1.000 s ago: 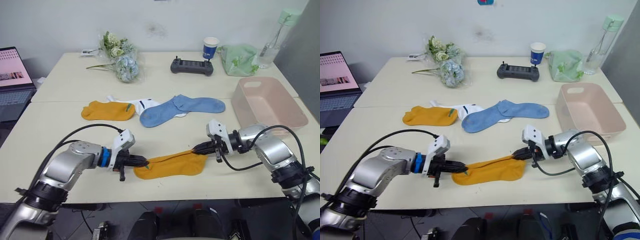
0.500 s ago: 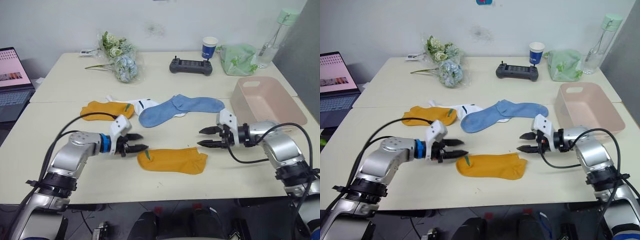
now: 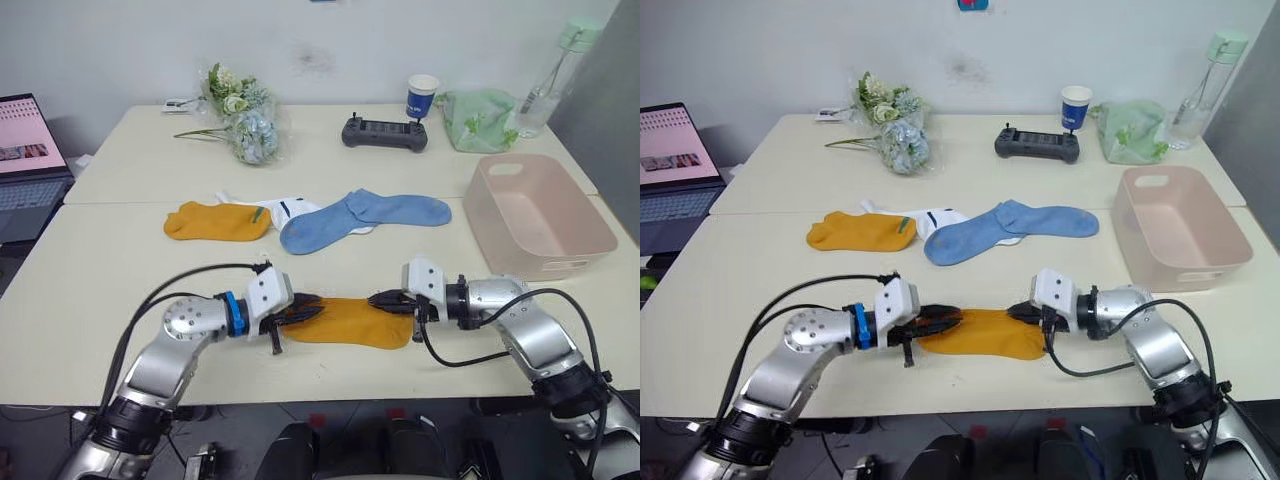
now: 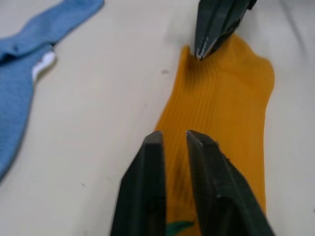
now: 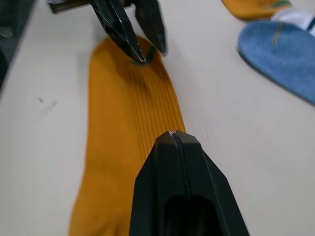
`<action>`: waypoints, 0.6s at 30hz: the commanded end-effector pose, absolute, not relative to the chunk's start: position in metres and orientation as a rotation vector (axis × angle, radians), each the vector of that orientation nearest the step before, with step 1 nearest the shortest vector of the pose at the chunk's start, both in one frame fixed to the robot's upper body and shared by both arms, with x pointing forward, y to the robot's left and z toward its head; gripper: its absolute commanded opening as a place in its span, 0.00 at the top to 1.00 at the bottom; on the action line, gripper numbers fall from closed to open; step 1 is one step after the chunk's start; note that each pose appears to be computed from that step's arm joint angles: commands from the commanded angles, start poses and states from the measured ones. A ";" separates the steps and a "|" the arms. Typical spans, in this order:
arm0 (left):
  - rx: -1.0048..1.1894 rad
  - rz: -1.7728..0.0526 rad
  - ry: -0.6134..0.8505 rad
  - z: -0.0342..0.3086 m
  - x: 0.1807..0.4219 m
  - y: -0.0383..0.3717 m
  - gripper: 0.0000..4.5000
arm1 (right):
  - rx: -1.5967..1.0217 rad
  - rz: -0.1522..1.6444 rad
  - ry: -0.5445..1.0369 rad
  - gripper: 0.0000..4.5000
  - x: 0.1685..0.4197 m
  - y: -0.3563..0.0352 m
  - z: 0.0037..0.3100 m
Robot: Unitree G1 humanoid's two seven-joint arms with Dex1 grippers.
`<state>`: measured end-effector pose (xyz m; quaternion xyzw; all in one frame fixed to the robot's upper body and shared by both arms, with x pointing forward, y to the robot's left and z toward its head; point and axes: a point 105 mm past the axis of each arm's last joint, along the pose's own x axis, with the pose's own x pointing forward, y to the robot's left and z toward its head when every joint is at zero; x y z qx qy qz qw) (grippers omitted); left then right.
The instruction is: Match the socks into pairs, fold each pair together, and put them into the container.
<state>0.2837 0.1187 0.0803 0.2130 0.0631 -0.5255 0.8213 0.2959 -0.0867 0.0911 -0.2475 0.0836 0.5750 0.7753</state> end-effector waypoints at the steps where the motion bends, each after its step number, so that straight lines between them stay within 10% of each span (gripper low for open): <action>1: 0.532 -1.067 0.119 0.068 0.286 0.127 0.99 | -0.602 1.190 0.164 1.00 0.303 -0.096 0.084; 18: 0.375 -1.102 0.061 0.098 0.269 0.135 0.99 | -0.489 1.282 0.045 1.00 0.278 -0.112 0.112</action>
